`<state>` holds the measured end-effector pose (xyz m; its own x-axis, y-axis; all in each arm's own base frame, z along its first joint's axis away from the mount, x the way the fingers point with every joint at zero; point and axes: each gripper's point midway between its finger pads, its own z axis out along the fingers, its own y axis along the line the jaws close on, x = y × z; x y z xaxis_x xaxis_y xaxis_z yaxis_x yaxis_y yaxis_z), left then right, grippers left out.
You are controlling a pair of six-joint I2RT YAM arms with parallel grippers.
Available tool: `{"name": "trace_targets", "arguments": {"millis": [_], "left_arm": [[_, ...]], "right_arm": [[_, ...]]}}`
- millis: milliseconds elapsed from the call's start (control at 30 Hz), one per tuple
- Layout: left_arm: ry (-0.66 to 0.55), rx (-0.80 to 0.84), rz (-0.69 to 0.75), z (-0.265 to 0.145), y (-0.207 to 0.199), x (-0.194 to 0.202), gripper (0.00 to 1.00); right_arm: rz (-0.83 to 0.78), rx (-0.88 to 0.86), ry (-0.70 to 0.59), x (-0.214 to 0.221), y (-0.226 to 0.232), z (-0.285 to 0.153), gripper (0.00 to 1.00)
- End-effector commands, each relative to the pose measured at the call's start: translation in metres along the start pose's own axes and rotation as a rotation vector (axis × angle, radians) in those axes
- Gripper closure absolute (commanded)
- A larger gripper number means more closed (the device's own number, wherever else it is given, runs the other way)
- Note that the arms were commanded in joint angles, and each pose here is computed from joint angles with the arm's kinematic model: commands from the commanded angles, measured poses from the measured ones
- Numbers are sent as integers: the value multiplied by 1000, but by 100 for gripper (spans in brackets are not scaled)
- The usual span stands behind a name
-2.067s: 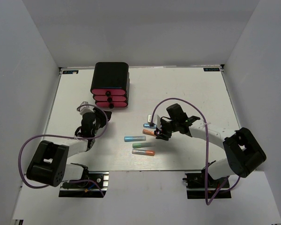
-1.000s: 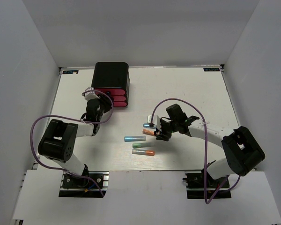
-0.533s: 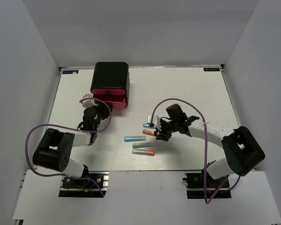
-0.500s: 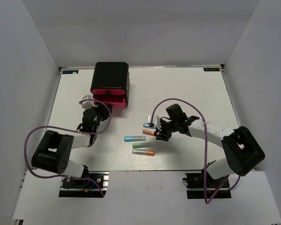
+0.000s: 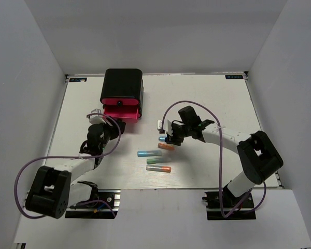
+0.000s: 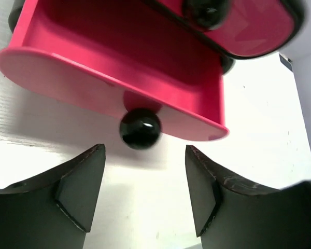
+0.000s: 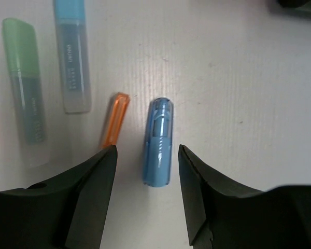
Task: Sort the stationery into containers
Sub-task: Open the drawer, then grab a piece of stationery with the right arm
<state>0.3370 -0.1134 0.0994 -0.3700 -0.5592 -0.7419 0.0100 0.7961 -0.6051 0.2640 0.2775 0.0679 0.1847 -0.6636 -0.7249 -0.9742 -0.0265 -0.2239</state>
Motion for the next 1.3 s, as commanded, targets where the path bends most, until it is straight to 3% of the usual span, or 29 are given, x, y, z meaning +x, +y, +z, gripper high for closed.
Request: {"name": "trace_targets", "arguments": {"millis": [0,167,400,767,800,867,933,1000,1067,1200,1267], "left_arm": [[3,38,53,-11,-16,-13,27],[13,43,72,-36,-20,-16,24],[1,87,27,-71,-33,-23,10],[62,53,-70,-88,-37,-21,7],[69,46,-82,-88,-36,-19,11],[81,36,-93,-90,-36,-19,17],[94,36,-94,-91,-38,-18,20],[107,37,-95,-93,-39,-17,22],[115,42,-95,-95,-40,-15,22],[125,57,-95,-100,-42,-14,23],[142,57,-125,-101,-40,-7,23]], "right_arm": [[-93,38,-29,-15,-27,2,43],[-107,-22,17,2,-21,15,44],[-114,-53,63,20,-14,21,44],[-66,-28,134,31,-32,32,44],[-47,-57,159,39,-27,34,44],[-39,-80,194,42,-28,36,50],[-20,-112,208,46,-23,38,62],[-31,-133,209,47,-18,35,74],[-29,-157,212,50,-11,34,81],[-56,-220,164,32,-5,27,94],[-94,-215,80,-3,-16,20,96]]}}
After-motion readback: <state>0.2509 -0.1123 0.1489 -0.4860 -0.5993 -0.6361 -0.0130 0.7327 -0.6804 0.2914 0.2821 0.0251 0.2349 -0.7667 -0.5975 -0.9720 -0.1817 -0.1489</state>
